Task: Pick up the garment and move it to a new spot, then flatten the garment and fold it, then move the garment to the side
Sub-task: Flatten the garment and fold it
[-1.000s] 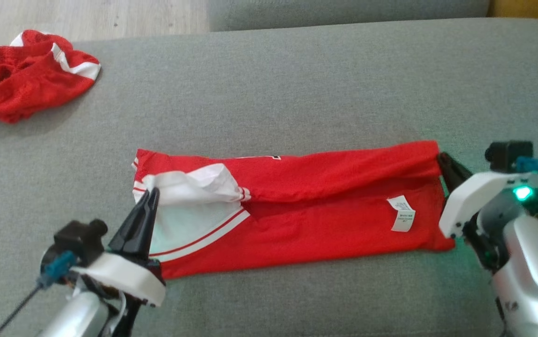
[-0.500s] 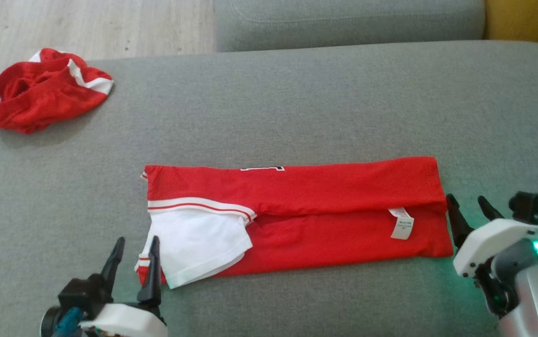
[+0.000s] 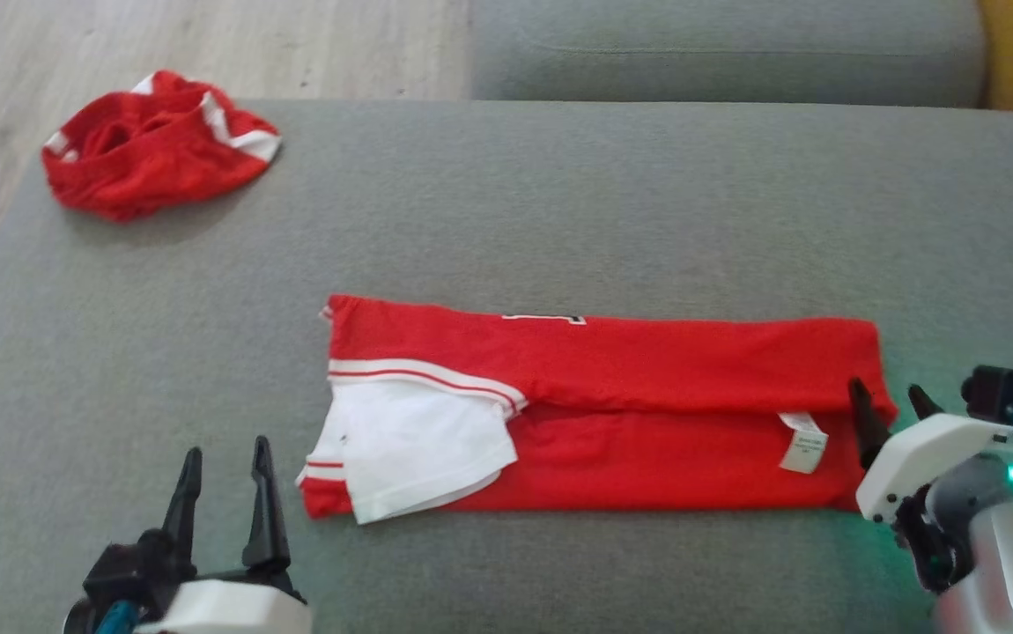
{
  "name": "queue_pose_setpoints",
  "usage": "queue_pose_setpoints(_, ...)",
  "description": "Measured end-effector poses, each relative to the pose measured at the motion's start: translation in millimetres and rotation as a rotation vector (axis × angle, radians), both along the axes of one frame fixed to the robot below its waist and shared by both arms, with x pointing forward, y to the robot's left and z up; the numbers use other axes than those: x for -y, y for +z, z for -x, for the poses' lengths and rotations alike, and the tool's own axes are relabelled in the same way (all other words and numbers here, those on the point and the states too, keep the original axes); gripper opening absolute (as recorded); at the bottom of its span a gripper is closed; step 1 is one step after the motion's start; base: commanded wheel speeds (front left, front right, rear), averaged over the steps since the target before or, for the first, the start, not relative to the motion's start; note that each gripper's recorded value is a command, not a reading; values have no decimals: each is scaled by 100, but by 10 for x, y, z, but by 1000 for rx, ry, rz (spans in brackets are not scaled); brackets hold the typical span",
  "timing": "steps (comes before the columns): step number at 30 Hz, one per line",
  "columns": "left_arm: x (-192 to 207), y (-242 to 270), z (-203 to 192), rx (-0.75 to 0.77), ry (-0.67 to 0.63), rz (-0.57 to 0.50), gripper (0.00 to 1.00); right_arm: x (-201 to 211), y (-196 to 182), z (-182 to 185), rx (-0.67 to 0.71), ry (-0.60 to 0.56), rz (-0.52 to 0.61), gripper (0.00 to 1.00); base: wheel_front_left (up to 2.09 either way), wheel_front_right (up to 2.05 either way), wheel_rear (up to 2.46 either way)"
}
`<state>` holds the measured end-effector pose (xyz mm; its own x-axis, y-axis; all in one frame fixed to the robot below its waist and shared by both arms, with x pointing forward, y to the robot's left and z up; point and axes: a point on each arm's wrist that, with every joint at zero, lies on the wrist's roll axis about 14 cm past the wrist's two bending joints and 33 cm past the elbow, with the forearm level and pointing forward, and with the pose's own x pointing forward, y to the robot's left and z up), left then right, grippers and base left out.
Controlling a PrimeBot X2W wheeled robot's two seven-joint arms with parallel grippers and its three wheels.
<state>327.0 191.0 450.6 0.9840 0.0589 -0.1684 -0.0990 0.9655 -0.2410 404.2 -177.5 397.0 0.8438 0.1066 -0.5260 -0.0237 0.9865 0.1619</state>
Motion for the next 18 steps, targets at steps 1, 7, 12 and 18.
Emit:
queue_pose_setpoints(1, -31, 1, 14, 0, 12, 1, 100, 3, -47, 1, -16, -1, 5, 100, 0, 0, 0)
queue_pose_setpoints(7, -88, -30, 104, -9, 48, -1, 100, 11, -348, 62, -114, -4, 32, 100, 0, 0, 0)
queue_pose_setpoints(12, -72, -35, 112, -7, 45, 1, 100, -57, -364, 28, -108, 1, 24, 98, 0, 0, 0)
queue_pose_setpoints(18, -16, -22, 78, 1, 24, -3, 100, -134, -375, 76, -86, 10, 16, 0, 0, 0, 0)
